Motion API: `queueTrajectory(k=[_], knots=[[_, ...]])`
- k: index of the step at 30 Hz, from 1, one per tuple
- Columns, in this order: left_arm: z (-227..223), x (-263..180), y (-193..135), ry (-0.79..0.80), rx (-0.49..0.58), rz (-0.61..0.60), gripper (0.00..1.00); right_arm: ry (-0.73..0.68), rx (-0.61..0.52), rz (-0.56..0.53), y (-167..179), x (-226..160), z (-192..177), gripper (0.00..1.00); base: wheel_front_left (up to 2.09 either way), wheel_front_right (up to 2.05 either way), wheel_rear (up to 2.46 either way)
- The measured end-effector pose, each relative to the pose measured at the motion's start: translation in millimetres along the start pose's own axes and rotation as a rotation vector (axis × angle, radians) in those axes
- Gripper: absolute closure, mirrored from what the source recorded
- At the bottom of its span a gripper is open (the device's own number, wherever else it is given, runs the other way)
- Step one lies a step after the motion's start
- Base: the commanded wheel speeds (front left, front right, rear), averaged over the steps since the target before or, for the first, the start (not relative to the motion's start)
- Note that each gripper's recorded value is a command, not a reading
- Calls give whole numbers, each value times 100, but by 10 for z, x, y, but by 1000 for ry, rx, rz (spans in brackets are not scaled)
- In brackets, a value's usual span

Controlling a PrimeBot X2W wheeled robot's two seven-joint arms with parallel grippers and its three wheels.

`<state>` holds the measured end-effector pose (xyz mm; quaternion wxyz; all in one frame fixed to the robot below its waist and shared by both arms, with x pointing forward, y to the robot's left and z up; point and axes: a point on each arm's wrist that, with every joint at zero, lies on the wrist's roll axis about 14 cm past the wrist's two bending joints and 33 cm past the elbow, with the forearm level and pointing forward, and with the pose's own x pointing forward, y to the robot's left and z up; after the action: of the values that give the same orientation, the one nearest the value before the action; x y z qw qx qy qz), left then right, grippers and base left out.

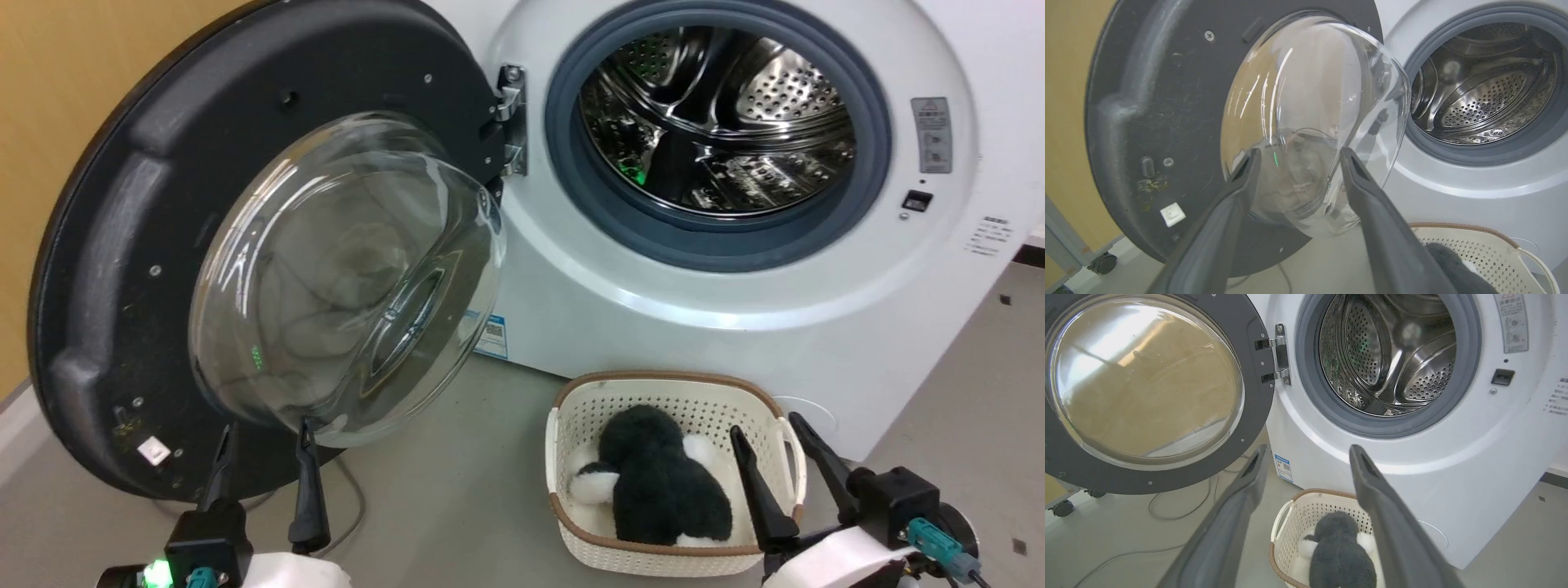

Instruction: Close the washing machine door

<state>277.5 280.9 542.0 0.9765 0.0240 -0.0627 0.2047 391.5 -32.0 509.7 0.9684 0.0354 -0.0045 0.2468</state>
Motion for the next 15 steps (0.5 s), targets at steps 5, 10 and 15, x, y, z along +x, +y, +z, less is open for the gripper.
queueTrajectory(k=[5, 10, 15], knots=[[12, -59, 113, -6, 5, 40, 0, -6, 16, 41, 126, 84, -3, 0, 0, 0, 0], [24, -128, 215, -14, 12, 78, 0, -5, 29, 80, 247, 148, -25, 0, 0, 0, 0], [56, -177, 307, -26, 16, 112, 0, -5, 39, 118, 365, 199, -44, 0, 0, 0, 0]])
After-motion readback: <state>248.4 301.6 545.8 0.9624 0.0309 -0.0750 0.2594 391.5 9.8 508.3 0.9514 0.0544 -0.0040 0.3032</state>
